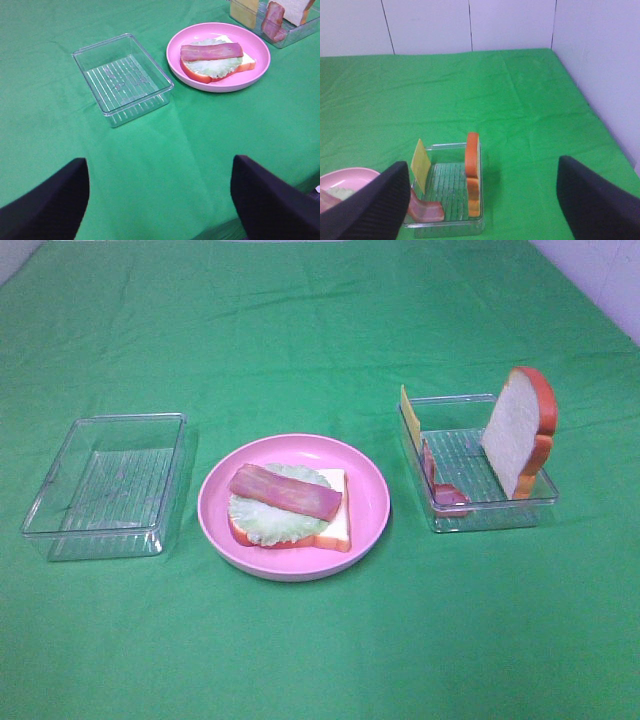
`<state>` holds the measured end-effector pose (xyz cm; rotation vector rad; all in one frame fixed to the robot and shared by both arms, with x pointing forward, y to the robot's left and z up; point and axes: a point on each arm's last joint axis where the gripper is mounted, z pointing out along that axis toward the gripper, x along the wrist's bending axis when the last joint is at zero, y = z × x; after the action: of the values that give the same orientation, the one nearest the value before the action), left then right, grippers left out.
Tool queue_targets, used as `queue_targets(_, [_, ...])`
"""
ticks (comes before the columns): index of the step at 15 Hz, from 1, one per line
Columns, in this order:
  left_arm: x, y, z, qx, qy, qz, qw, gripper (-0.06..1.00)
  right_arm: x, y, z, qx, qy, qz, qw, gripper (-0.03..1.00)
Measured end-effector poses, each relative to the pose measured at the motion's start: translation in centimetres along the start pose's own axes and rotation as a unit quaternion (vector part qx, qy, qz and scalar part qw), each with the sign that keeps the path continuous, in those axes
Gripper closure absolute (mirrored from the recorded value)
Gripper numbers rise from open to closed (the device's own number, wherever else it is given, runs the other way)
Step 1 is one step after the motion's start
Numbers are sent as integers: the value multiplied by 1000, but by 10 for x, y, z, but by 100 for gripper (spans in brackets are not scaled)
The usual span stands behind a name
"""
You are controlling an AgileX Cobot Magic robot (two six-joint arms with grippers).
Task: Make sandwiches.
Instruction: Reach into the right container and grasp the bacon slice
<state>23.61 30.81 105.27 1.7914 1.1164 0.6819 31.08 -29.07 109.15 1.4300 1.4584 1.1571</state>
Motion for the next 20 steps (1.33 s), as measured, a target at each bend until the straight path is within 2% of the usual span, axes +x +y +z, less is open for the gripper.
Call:
queue_targets(3, [0,1,0,-3,-1,1,1000,20,-5,-1,57,100,-4,25,995,21])
queue_targets(4, [0,1,0,-3,-1,0,1000,20,-5,-1,64,115,-4,29,993,21])
queue_targets(6, [0,1,0,-3,-1,1,1000,20,-7,6,100,179,-3,45,983,21])
queue_targets(7, [0,1,0,-3,-1,1,1000,20,-7,10,115,209,0,51,977,21])
queue_targets(8, [0,1,0,-3,-1,1,1000,20,-6,21,145,271,14,68,960,21])
queue_targets(9, [0,1,0,-3,-1,1,1000,20,-5,24,152,287,19,70,955,21])
queue_targets(12, [0,1,0,-3,-1,2,1000,20,2,34,186,362,69,67,927,21])
queue_targets(13, [0,1,0,-3,-2,2,1000,20,10,35,195,379,88,54,919,22])
queue_targets(16, [0,1,0,-4,-2,2,1000,20,56,30,225,422,139,8,896,22])
queue_targets(18, [-1,1,0,-4,-3,1,1000,20,83,21,242,457,150,-3,877,24])
queue_targets(20, [-1,1,0,-4,-3,1,1000,20,96,16,257,479,152,-5,865,28])
